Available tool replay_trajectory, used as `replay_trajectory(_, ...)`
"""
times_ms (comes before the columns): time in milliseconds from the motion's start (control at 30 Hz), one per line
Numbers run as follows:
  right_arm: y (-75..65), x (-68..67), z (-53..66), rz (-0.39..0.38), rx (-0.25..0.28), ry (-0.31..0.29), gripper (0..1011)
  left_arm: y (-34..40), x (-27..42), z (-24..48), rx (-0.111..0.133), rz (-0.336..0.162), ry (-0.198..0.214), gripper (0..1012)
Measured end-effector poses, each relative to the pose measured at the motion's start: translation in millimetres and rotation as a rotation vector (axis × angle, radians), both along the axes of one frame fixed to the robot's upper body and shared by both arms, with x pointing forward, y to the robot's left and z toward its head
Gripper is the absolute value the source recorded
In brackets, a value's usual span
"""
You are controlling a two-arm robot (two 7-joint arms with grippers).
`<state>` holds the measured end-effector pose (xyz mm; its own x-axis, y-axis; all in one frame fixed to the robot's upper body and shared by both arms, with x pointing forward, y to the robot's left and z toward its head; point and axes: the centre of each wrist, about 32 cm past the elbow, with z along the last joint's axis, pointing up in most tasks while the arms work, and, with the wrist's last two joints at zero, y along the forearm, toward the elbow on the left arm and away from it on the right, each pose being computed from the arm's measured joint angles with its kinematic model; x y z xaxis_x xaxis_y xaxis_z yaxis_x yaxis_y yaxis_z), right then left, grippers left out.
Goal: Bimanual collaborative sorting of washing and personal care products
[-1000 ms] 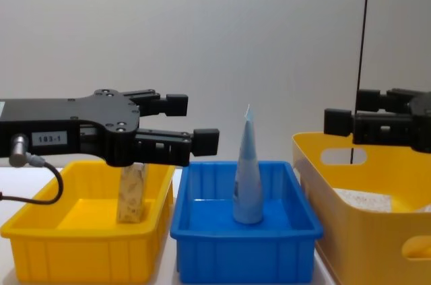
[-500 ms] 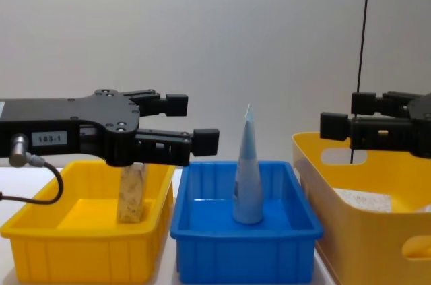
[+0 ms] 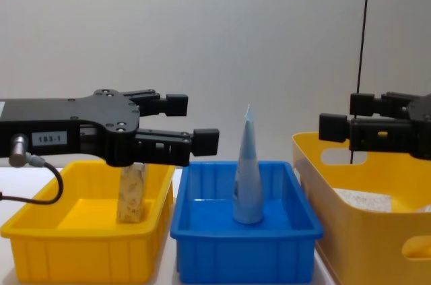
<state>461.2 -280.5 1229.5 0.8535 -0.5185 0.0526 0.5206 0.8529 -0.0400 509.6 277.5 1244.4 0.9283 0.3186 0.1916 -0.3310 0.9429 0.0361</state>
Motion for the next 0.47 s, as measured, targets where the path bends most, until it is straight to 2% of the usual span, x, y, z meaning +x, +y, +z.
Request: replay_trajectory(467, 0.3, -0.4, -0.1, 0.003, 0.000, 0.001, 1002, 0.0, 0.0, 0.0, 0.000, 0.000, 0.000, 1002)
